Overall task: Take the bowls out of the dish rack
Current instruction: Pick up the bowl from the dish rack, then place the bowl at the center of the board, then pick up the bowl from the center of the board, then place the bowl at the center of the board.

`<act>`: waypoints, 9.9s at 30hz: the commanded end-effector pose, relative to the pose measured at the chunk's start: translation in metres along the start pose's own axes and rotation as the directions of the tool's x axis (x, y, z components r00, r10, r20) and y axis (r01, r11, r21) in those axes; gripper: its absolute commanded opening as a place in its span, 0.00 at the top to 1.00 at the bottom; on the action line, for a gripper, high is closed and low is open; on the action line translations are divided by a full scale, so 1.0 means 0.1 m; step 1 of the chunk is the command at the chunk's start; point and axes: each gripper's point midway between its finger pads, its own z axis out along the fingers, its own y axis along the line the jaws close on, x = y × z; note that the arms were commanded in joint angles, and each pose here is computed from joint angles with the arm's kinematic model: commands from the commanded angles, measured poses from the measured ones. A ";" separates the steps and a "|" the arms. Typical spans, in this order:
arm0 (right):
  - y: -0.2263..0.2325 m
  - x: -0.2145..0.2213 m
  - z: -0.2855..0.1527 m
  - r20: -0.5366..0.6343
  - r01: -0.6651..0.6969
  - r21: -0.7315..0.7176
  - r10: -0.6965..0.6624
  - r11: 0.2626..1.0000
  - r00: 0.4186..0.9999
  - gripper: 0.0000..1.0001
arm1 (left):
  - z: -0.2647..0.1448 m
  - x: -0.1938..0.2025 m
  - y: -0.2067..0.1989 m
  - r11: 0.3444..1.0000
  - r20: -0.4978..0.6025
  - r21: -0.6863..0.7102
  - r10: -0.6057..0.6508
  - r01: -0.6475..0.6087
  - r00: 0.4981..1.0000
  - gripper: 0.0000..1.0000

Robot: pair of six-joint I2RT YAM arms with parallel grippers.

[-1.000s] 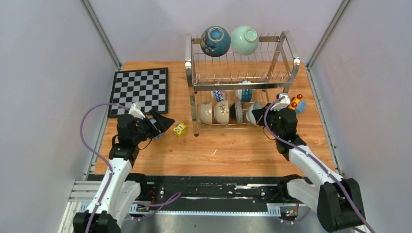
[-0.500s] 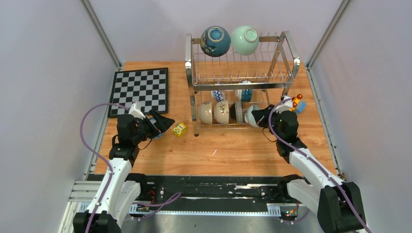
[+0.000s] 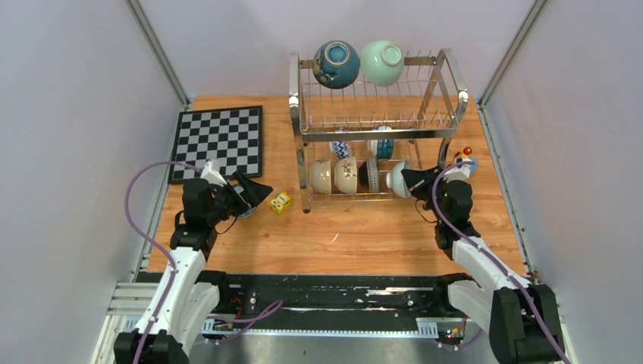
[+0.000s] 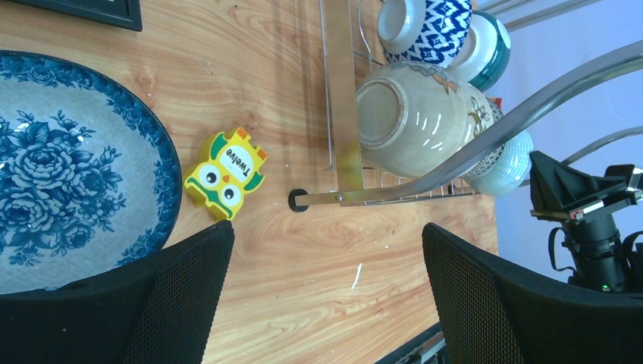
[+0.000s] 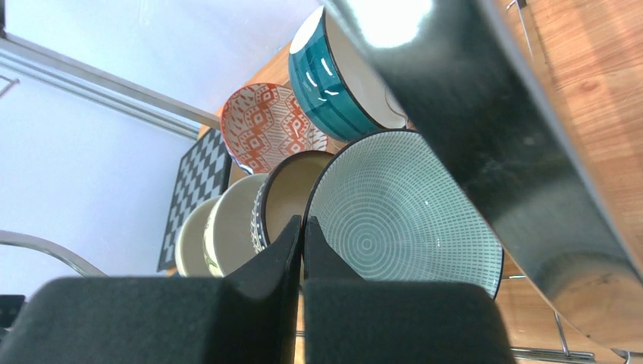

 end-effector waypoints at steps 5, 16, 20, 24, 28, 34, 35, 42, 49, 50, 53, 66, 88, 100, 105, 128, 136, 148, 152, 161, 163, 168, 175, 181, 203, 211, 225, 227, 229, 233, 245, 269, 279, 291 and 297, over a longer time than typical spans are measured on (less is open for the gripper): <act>0.14 -0.34 -0.04 0.129 -0.158 -0.100 0.170 0.982 0.977 1.00 | -0.01 0.01 -0.02 1.000 0.001 0.007 -0.003 0.003 1.000 0.04; 0.31 -0.48 -0.06 0.139 -0.266 -0.201 0.296 0.943 0.945 1.00 | -0.02 0.00 -0.04 1.000 0.005 0.008 -0.007 0.007 1.000 0.04; 0.39 -0.51 -0.07 0.130 -0.300 -0.235 0.336 0.924 0.933 1.00 | -0.03 -0.01 -0.04 1.000 0.005 0.007 -0.006 0.005 1.000 0.04; 0.50 -0.50 -0.13 0.094 -0.313 -0.275 0.349 0.909 0.932 1.00 | -0.05 -0.01 -0.04 1.000 0.002 -0.003 0.002 -0.002 1.000 0.04; 0.60 -0.46 -0.24 0.057 -0.328 -0.306 0.361 0.894 0.931 1.00 | -0.09 0.00 -0.04 1.000 -0.005 -0.013 0.005 -0.005 1.000 0.05; 0.77 -0.34 -0.42 -0.033 -0.334 -0.340 0.344 0.879 0.938 1.00 | -0.16 0.00 -0.07 0.999 -0.014 -0.035 0.000 0.000 1.000 0.05; 0.80 -0.32 -0.46 -0.047 -0.325 -0.343 0.329 0.881 0.943 1.00 | -0.18 0.00 -0.08 0.999 -0.015 -0.040 -0.001 0.000 1.000 0.05; 1.01 0.20 -0.69 -0.233 -0.235 -0.352 0.159 0.906 0.959 1.00 | -0.34 0.00 -0.13 0.998 -0.010 -0.067 -0.002 0.001 1.000 0.05; 1.23 0.51 -1.03 -0.306 -0.060 -0.433 -0.084 0.899 0.948 1.00 | -0.48 0.08 -0.17 0.996 -0.049 -0.083 -0.017 0.013 0.999 0.05; 1.25 0.54 -1.08 -0.310 -0.022 -0.444 -0.131 0.896 0.942 1.00 | -0.49 0.11 -0.17 0.996 -0.058 -0.083 -0.023 0.018 0.998 0.05; 1.29 0.65 -1.17 -0.335 0.049 -0.470 -0.230 0.881 0.914 1.00 | -0.53 0.17 -0.16 0.995 -0.078 -0.090 -0.043 0.036 0.996 0.05; 1.06 0.98 -1.15 -0.416 0.059 -0.458 -0.273 0.887 0.867 1.00 | -0.58 0.37 -0.07 0.991 -0.159 -0.127 -0.058 0.038 0.986 0.05; 0.49 1.43 -1.06 -0.505 0.067 -0.350 -0.249 0.934 0.827 1.00 | -0.51 0.47 0.09 0.988 -0.158 -0.148 -0.075 0.052 0.985 0.05; 0.32 1.62 -1.18 -0.550 0.262 -0.338 -0.415 0.904 0.725 1.00 | -0.48 0.50 0.15 0.987 -0.151 -0.151 -0.078 0.055 0.985 0.05; 0.25 1.74 -1.26 -0.574 0.409 -0.358 -0.543 0.840 0.613 1.00 | -0.49 0.50 0.16 0.987 -0.150 -0.153 -0.065 0.042 0.987 0.05; 0.09 1.90 -1.44 -0.627 0.643 -0.371 -0.692 0.669 0.358 0.85 | -0.55 0.48 0.11 0.989 -0.148 -0.145 -0.042 0.020 0.988 0.05; 0.22 1.76 -1.46 -0.612 0.631 -0.350 -0.679 0.693 0.406 0.61 | -0.55 0.46 0.11 0.989 -0.142 -0.145 -0.037 0.016 0.989 0.05; -0.07 0.95 -1.42 -0.550 0.602 0.145 -0.442 0.785 0.709 0.40 | -0.52 0.40 0.05 0.994 -0.129 -0.110 0.006 -0.020 0.992 0.04; -0.27 1.05 -1.35 -0.611 0.492 0.222 -0.273 0.841 0.743 0.42 | -0.57 0.32 -0.04 0.993 -0.111 -0.084 0.068 -0.077 0.991 0.02; -0.39 1.18 -1.11 -0.638 0.470 0.224 -0.236 0.854 0.733 0.47 | -0.59 0.19 0.15 0.977 -0.034 -0.210 0.042 -0.048 0.999 0.00; -0.43 1.23 -1.09 -0.652 0.478 0.228 -0.232 0.848 0.722 0.50 | -0.60 0.15 0.22 0.965 -0.010 -0.259 0.024 -0.026 1.000 0.00; -0.54 1.30 -1.08 -0.677 0.499 0.243 -0.223 0.832 0.701 0.54 | -0.62 0.04 0.44 0.919 0.062 -0.392 -0.024 0.046 0.998 0.00; -0.66 1.39 -1.12 -0.694 0.508 0.239 -0.220 0.828 0.685 0.64 | -0.44 0.16 0.41 0.947 0.007 -0.317 -0.047 0.047 0.999 0.00; -0.67 1.41 -1.14 -0.703 0.521 0.213 -0.240 0.827 0.670 0.84 | -0.35 0.27 0.40 0.957 -0.037 -0.279 -0.092 0.078 0.995 0.00; 0.10 1.55 -1.15 -0.692 0.545 -0.055 -0.425 0.837 0.583 1.00 | -0.54 0.74 -0.24 0.943 -0.191 -0.145 0.271 -0.300 0.944 0.00; 0.41 1.68 -1.13 -0.680 0.537 -0.070 -0.433 0.841 0.591 1.00 | -0.46 1.14 -0.71 0.947 -0.213 -0.069 0.294 -0.314 0.932 0.03; 0.64 1.86 -1.17 -0.705 0.466 0.007 -0.326 0.885 0.630 1.00 | -0.28 1.51 -0.70 0.923 -0.307 -0.122 0.314 -0.365 0.898 0.05; 0.66 1.90 -1.17 -0.708 0.472 0.006 -0.330 0.882 0.625 1.00 | -0.26 1.57 -0.75 0.926 -0.320 -0.104 0.314 -0.363 0.894 0.07; 0.67 1.95 -1.18 -0.714 0.480 0.008 -0.331 0.877 0.617 1.00 | -0.25 1.59 -0.80 0.923 -0.315 -0.095 0.326 -0.372 0.891 0.07; 0.70 2.04 -1.18 -0.726 0.496 0.003 -0.339 0.868 0.598 1.00 | -0.23 1.59 -0.87 0.917 -0.308 -0.085 0.347 -0.389 0.886 0.08; 0.85 2.11 -1.11 -0.722 0.520 -0.006 -0.363 0.854 0.589 1.00 | -0.16 1.74 -0.62 0.855 -0.382 -0.145 0.416 -0.498 0.825 0.27; 1.11 2.25 -1.07 -0.711 0.538 -0.047 -0.406 0.842 0.574 1.00 | -0.14 1.78 -0.45 0.838 -0.386 -0.181 0.420 -0.514 0.821 1.00; 1.32 2.15 -1.13 -0.678 0.571 -0.228 -0.550 0.788 0.488 0.44 | -0.20 1.56 -0.41 0.826 -0.328 -0.234 0.430 -0.514 0.841 1.00; 0.86 1.40 -1.40 -0.500 0.699 -0.301 -0.731 0.649 0.464 0.31 | -0.45 0.34 -0.21 0.782 -0.128 -0.421 0.450 -0.459 0.884 1.00; 0.72 1.48 -1.51 -0.471 0.595 -0.310 -0.664 0.741 0.581 0.33 | -0.54 -0.29 0.01 0.755 -0.045 -0.547 0.406 -0.363 0.913 1.00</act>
